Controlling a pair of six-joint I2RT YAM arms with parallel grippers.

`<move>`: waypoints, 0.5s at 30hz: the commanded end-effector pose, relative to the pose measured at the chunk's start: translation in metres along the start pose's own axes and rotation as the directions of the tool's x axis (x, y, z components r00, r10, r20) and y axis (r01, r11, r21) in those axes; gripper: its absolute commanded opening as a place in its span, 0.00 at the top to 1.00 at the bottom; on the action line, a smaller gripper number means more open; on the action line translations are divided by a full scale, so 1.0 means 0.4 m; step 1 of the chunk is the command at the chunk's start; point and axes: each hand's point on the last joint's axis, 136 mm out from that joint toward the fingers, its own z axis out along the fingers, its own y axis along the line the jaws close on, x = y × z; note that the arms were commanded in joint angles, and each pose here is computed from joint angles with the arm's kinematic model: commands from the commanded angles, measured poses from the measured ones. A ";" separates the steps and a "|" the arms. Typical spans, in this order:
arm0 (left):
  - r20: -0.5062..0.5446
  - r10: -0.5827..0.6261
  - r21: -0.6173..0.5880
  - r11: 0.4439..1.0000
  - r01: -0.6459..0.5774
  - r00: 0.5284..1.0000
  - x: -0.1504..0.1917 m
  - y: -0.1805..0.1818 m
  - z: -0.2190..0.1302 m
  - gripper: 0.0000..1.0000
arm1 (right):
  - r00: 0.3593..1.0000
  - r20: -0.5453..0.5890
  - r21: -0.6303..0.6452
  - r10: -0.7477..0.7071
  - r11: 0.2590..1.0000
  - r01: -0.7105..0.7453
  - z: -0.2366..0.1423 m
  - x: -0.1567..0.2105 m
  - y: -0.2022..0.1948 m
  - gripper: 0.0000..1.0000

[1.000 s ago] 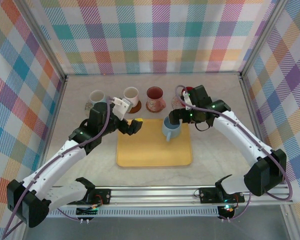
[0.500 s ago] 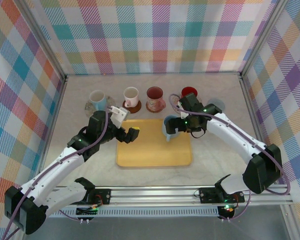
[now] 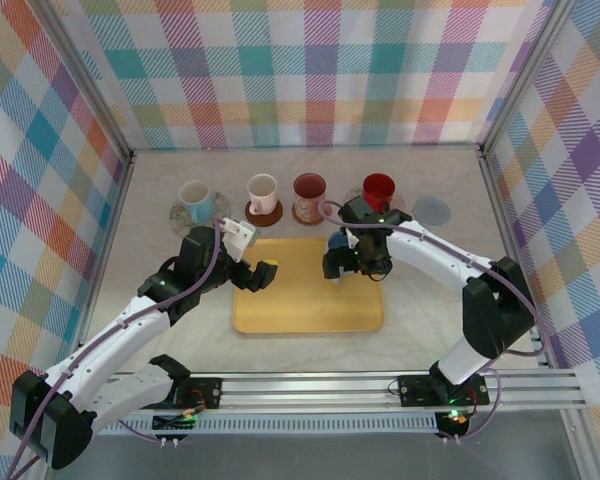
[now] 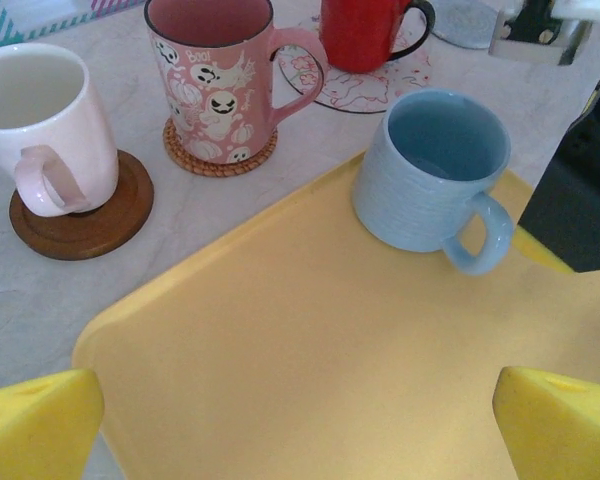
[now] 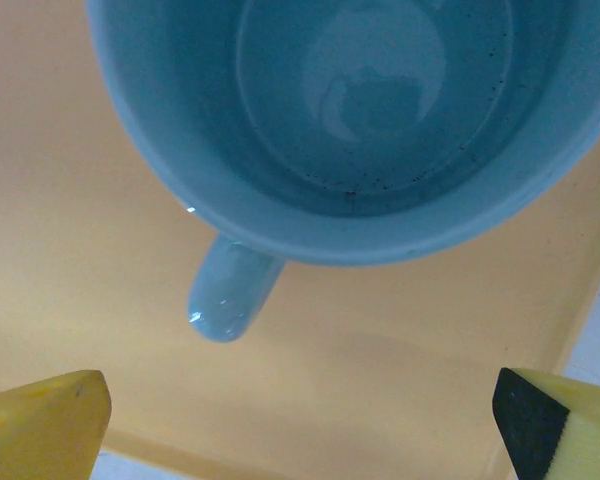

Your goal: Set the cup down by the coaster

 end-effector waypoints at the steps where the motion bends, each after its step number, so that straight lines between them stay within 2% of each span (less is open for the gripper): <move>1: 0.009 -0.021 -0.002 1.000 0.021 1.000 0.004 0.008 0.001 0.00 | 1.000 -0.026 0.049 0.013 0.999 -0.011 0.030 0.014 -0.021 0.01; 15: -0.004 -0.026 0.011 1.000 0.026 1.000 0.007 0.008 0.021 0.00 | 0.996 -0.054 0.237 -0.065 0.968 0.076 0.003 0.046 -0.119 0.01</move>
